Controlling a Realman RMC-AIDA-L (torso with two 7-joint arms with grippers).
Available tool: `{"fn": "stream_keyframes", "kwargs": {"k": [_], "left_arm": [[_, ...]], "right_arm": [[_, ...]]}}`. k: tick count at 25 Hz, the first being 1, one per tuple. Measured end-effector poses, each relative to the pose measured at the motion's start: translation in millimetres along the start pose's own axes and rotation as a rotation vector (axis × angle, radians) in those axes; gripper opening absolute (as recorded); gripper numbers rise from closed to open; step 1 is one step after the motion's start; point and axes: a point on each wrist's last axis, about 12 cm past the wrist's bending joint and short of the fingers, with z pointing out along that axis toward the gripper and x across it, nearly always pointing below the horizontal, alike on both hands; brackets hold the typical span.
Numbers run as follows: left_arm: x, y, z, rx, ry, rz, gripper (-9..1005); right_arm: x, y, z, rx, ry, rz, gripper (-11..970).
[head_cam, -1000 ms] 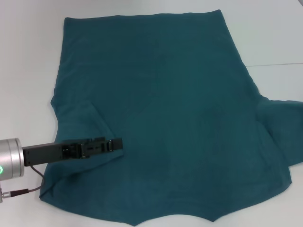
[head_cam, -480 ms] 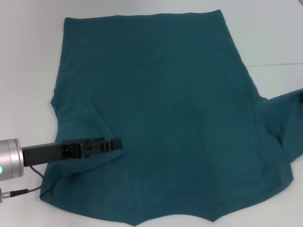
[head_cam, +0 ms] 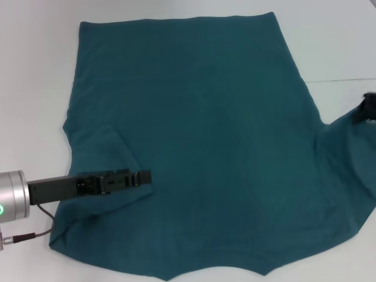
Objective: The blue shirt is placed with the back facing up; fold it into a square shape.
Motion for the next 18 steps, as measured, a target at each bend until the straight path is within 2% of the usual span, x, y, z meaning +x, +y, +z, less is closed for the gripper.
{"fn": "stream_keyframes", "kwargs": {"k": [8, 13, 18], "left_arm": [[0, 1.3, 1, -0.012, -0.007, -0.001, 859], [0, 1.1, 2, -0.014, -0.009, -0.003, 859], [-3, 1.1, 4, -0.018, -0.013, -0.003, 860]], "right_arm": [[10, 40.9, 30, -0.046, 0.096, -0.087, 98], [4, 68.8, 39, -0.073, 0.096, -0.14, 107], [-4, 83.9, 42, -0.066, 0.075, -0.135, 116]]}}
